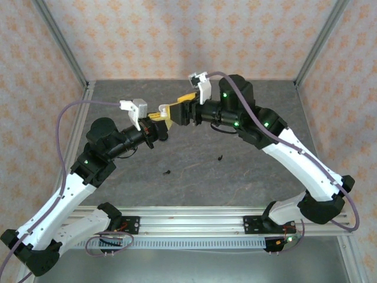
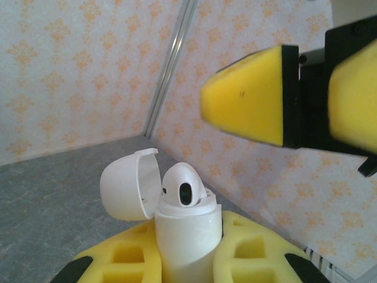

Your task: Insert wireless bluetooth earbuds into charging case

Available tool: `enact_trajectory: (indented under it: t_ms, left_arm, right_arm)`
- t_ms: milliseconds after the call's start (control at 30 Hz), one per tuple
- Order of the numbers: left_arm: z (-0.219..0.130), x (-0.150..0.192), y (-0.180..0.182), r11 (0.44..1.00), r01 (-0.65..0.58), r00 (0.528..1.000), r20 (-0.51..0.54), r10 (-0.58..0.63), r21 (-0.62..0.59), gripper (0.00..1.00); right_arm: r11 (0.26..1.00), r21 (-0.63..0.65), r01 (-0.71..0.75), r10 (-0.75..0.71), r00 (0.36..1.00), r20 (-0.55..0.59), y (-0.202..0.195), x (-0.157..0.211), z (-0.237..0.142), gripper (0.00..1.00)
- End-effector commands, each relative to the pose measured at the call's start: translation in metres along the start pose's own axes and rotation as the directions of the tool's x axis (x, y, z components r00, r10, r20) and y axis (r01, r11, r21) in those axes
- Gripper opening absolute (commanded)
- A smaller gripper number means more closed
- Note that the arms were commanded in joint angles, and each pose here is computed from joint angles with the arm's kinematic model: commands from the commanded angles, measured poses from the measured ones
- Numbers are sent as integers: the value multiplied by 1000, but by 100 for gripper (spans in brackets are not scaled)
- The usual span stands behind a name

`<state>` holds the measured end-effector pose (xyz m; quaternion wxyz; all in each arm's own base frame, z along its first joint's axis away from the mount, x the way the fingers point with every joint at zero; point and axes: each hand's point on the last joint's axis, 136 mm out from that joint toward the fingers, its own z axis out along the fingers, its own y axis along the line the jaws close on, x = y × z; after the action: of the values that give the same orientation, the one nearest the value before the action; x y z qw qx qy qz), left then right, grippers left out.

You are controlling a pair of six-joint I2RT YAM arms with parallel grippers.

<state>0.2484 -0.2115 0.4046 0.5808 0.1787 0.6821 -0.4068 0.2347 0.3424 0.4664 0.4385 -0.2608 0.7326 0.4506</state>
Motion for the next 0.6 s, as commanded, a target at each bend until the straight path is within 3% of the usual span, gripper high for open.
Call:
enact_trajectory:
  t_ms: [0,367,567]
  left_arm:
    - [-5,-16,-5,999,-49,996,71,48,5,0]
    - [-7,-26,-21,995,-61,994,99,53,82,0]
    - [-9,-29,-33,986,-87,992,100,73,143,0]
  right_arm:
    - [996,-4,-92,92,993,70,-2,-25,-13,65]
    - [915,-131,-382,386,922,7,-26,-24,-1,51]
    - [846,-216,-488,486,872,-63,-35,-19,15,33]
